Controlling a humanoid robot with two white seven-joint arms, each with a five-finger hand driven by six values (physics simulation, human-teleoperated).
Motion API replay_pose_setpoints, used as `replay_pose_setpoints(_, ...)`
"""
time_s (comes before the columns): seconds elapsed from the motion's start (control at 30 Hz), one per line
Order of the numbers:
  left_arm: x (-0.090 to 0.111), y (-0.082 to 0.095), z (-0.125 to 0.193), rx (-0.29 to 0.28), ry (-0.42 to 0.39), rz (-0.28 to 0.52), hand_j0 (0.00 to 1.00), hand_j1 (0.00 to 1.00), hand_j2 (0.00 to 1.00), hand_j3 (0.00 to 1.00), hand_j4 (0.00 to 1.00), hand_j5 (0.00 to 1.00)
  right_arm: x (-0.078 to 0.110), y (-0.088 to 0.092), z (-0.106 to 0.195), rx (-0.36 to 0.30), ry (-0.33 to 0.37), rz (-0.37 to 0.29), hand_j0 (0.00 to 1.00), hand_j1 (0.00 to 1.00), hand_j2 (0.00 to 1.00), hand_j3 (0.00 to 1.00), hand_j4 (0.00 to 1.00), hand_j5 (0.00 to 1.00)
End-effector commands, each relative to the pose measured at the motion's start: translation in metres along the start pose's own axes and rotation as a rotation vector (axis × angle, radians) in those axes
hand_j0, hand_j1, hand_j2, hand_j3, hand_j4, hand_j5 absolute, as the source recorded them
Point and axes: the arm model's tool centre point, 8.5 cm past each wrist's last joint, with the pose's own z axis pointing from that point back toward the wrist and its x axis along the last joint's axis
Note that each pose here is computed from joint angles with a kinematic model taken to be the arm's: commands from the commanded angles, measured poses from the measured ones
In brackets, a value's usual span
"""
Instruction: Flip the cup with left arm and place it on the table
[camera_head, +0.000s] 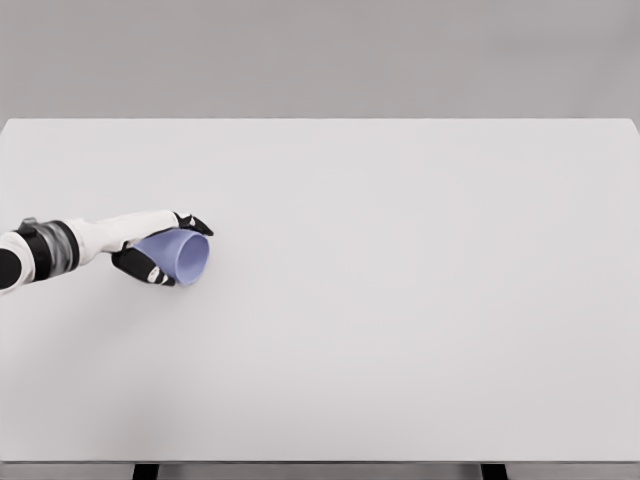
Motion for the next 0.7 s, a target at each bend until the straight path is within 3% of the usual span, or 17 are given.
replay_pose_setpoints(0.0,0.001,-0.001,0.0,-0.004,-0.006,0.016,0.7,0.7,0.7,0.7,0.7,0.7,0.0,0.0,0.0,0.001,0.0,0.001,1.0,1.0,1.0,1.0,1.0,1.0)
replay_pose_setpoints(0.4,0.001,0.006,0.009,0.002,-0.046,0.108,0.54,0.54,0.54,0.54,0.54,0.54,0.0,0.0,0.0,0.001,0.0,0.001,1.0,1.0,1.0,1.0,1.0,1.0)
replay_pose_setpoints(0.57,0.011,0.045,0.042,0.111,-0.223,0.108,0.52,0.52,0.52,0.52,0.52,0.52,0.0,0.0,0.0,0.001,0.0,0.001,1.0,1.0,1.0,1.0,1.0,1.0)
replay_pose_setpoints(0.67,0.016,0.053,0.046,0.125,-0.278,0.2,0.53,0.53,0.53,0.53,0.53,0.53,0.0,0.0,0.0,0.001,0.0,0.001,1.0,1.0,1.0,1.0,1.0,1.0)
